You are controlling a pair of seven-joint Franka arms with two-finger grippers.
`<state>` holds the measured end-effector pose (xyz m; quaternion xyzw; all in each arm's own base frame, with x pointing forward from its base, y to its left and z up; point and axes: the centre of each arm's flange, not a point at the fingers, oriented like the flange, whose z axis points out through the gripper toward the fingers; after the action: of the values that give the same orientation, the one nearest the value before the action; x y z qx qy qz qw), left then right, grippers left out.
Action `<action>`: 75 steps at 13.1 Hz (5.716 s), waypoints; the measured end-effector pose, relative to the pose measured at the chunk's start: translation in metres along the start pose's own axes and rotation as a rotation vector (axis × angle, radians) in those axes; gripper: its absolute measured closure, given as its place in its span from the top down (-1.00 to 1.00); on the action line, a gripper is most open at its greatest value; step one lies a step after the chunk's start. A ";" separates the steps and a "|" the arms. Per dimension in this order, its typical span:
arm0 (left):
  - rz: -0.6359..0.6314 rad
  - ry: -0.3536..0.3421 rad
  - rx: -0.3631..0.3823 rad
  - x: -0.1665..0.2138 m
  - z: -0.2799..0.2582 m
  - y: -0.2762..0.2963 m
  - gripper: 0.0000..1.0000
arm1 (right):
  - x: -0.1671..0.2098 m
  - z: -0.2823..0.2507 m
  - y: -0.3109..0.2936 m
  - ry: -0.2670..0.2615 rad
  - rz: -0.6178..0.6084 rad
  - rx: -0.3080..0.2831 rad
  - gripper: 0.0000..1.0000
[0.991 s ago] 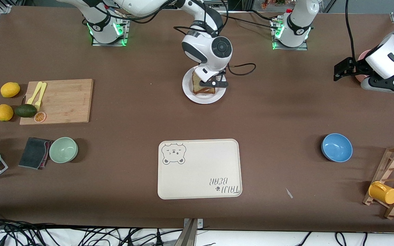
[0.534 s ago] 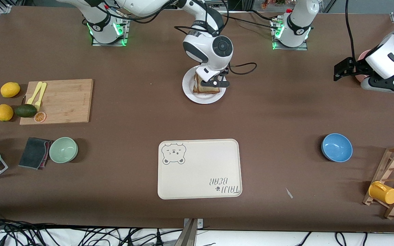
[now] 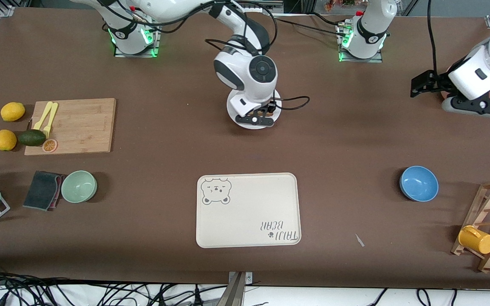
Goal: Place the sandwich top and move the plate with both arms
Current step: 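Lower the bread onto the egg toast and open the right gripper, then withdraw the right gripper while the left gripper reaches the plate rim, then grip the plate rim with the left gripper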
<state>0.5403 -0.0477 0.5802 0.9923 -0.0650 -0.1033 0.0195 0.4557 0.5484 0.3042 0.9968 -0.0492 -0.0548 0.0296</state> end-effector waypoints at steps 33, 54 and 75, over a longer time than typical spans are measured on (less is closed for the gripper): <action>0.118 -0.217 -0.975 0.052 0.428 0.150 0.28 | 0.118 -0.259 0.539 0.128 -0.031 0.022 1.00; 0.177 -0.148 -0.933 0.008 0.490 0.198 -0.32 | 0.135 -0.254 0.528 0.110 -0.035 0.068 1.00; 0.165 -0.073 -0.956 0.023 0.473 0.202 -0.90 | 0.147 -0.260 0.512 0.097 -0.099 -0.012 1.00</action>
<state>0.4395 -0.2625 0.1238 0.8593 -0.0895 -0.1546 0.4792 0.5822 0.0392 0.5795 0.9994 0.0020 -0.0080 0.0350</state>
